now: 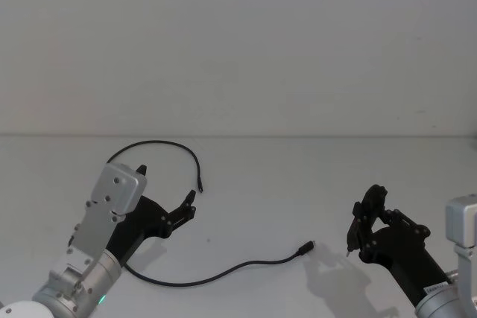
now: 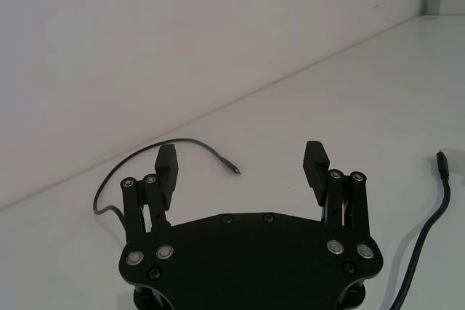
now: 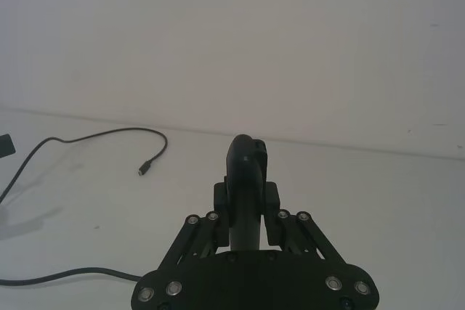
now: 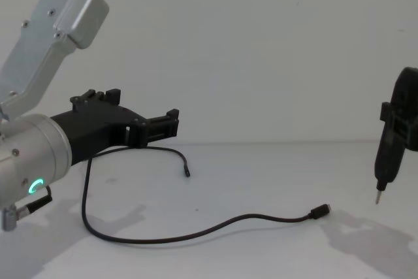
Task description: Pick up the data cable with the one hand.
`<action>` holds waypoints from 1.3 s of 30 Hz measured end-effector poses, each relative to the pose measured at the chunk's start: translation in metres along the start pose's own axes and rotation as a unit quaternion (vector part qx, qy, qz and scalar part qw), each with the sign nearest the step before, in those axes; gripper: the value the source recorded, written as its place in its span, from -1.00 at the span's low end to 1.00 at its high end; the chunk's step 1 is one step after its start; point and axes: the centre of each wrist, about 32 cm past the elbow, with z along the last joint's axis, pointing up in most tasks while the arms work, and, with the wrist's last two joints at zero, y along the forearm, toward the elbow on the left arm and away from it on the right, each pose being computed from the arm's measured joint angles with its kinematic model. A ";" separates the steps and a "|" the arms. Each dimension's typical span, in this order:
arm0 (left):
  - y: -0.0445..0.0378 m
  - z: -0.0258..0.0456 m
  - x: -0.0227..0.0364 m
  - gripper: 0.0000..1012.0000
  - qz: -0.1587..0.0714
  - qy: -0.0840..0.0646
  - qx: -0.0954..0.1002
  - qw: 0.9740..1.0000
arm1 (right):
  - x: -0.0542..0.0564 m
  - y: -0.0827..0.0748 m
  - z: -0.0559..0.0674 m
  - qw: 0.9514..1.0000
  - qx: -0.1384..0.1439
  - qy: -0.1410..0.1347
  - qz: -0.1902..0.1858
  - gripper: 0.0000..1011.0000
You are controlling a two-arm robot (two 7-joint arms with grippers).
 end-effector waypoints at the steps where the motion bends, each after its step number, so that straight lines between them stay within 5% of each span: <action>1: 0.0000 0.0000 0.0000 0.98 0.000 0.000 0.000 1.000 | 0.000 0.000 0.000 1.000 0.000 0.000 0.000 -0.48; 39: 0.0000 0.0000 0.0000 0.98 0.000 0.000 0.000 1.000 | 0.000 0.000 0.000 1.000 0.000 0.000 0.000 -0.48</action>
